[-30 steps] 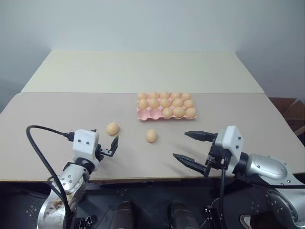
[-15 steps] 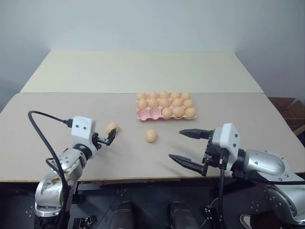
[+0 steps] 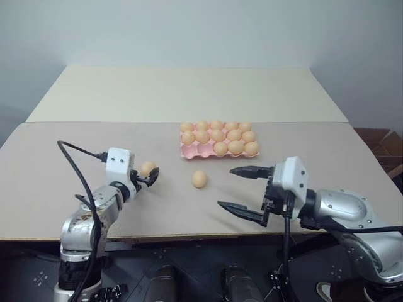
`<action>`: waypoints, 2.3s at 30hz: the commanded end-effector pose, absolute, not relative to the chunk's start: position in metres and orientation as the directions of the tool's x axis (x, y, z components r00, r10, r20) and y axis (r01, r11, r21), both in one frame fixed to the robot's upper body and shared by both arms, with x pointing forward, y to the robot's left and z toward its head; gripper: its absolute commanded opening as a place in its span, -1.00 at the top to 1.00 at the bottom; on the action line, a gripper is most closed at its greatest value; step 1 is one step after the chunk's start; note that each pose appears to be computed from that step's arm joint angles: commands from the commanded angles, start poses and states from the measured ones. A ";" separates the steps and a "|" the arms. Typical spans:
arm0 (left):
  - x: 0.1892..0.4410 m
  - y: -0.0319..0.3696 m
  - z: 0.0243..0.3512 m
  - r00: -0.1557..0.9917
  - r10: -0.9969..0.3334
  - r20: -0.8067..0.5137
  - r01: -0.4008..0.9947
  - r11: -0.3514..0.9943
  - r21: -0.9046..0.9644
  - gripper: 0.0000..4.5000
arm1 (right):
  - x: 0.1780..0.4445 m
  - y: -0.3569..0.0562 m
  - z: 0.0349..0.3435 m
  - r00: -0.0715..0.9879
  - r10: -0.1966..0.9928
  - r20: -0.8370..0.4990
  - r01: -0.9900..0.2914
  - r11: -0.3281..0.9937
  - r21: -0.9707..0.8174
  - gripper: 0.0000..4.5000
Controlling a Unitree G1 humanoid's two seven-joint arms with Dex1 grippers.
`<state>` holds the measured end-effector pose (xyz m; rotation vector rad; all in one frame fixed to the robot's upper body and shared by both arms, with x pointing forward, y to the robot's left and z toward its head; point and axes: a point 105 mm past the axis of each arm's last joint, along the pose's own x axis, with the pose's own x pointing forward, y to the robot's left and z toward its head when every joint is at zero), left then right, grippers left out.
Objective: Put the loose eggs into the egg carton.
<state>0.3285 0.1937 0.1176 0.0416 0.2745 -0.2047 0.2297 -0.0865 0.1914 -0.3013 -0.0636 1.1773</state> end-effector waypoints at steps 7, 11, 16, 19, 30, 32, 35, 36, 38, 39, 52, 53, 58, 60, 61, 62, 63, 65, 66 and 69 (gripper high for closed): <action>0.337 0.191 0.121 0.940 -0.214 -0.267 0.230 0.973 0.029 0.22 | 0.222 -0.084 0.198 0.364 0.927 -0.090 -0.889 0.317 -0.332 -1.00; 0.337 0.187 0.133 0.948 -0.231 -0.218 0.254 0.963 0.085 0.44 | 0.227 -0.087 0.198 0.376 0.922 -0.091 -0.883 0.327 -0.336 -1.00; 0.336 0.147 0.166 0.907 -0.405 -0.115 0.421 0.884 0.206 0.50 | 0.228 -0.092 0.201 0.405 0.911 -0.084 -0.869 0.354 -0.345 -1.00; 0.342 0.123 0.176 0.862 -0.499 -0.091 0.507 0.836 0.212 0.50 | 0.229 -0.096 0.203 0.434 0.898 -0.070 -0.856 0.387 -0.343 -1.00; 0.391 0.070 0.182 0.751 -0.653 -0.101 0.640 0.681 0.355 0.50 | 0.233 -0.099 0.205 0.507 0.859 -0.071 -0.823 0.458 -0.336 -1.00; 0.397 0.066 0.180 0.739 -0.665 -0.106 0.650 0.663 0.371 0.50 | 0.233 -0.099 0.205 0.510 0.857 -0.072 -0.822 0.461 -0.335 -1.00; 0.404 0.061 0.176 0.729 -0.675 -0.120 0.660 0.644 0.386 0.50 | 0.232 -0.099 0.206 0.514 0.855 -0.073 -0.820 0.464 -0.336 -1.00; 0.406 0.061 0.175 0.728 -0.675 -0.121 0.660 0.642 0.390 0.50 | 0.232 -0.099 0.206 0.516 0.854 -0.074 -0.819 0.466 -0.336 -1.00; 0.408 0.060 0.173 0.724 -0.679 -0.122 0.665 0.639 0.387 0.50 | 0.232 -0.100 0.206 0.518 0.852 -0.074 -0.817 0.468 -0.336 -1.00; 0.409 0.058 0.170 0.719 -0.684 -0.123 0.670 0.635 0.384 0.50 | 0.232 -0.100 0.206 0.518 0.852 -0.074 -0.818 0.468 -0.336 -1.00; 0.409 0.062 0.172 0.714 -0.694 -0.087 0.667 0.638 0.384 -0.80 | 0.229 -0.098 0.205 0.513 0.855 -0.080 -0.821 0.461 -0.337 -1.00; 0.408 0.064 0.175 0.718 -0.691 -0.076 0.661 0.644 0.386 -0.80 | 0.229 -0.098 0.204 0.513 0.854 -0.080 -0.821 0.461 -0.337 -1.00; 0.398 0.077 0.191 0.743 -0.669 -0.014 0.624 0.686 0.374 -0.80 | 0.228 -0.098 0.204 0.514 0.854 -0.079 -0.820 0.462 -0.338 -1.00; 0.391 0.083 0.198 0.754 -0.657 0.010 0.611 0.706 0.358 -0.80 | 0.227 -0.098 0.204 0.513 0.855 -0.079 -0.820 0.461 -0.338 -1.00; 0.387 0.086 0.200 0.759 -0.651 0.018 0.607 0.716 0.345 -0.80 | 0.227 -0.098 0.204 0.514 0.854 -0.079 -0.820 0.462 -0.337 -1.00; 0.382 0.089 0.202 0.765 -0.643 0.025 0.602 0.728 0.328 -0.80 | 0.227 -0.099 0.204 0.515 0.854 -0.079 -0.820 0.463 -0.336 -1.00; 0.376 0.094 0.202 0.773 -0.633 0.027 0.598 0.743 0.301 -0.80 | 0.227 -0.099 0.203 0.518 0.852 -0.078 -0.819 0.467 -0.332 -1.00; 0.363 0.102 0.200 0.789 -0.614 0.023 0.590 0.768 0.247 -0.80 | 0.227 -0.100 0.203 0.528 0.846 -0.072 -0.816 0.482 -0.319 -1.00; 0.356 0.106 0.197 0.796 -0.605 0.013 0.586 0.777 0.229 -0.88 | 0.227 -0.101 0.203 0.537 0.841 -0.068 -0.812 0.494 -0.311 -1.00; 0.331 0.119 0.184 0.825 -0.565 -0.029 0.560 0.809 0.179 -1.00 | 0.228 -0.106 0.202 0.603 0.797 -0.038 -0.777 0.576 -0.254 -1.00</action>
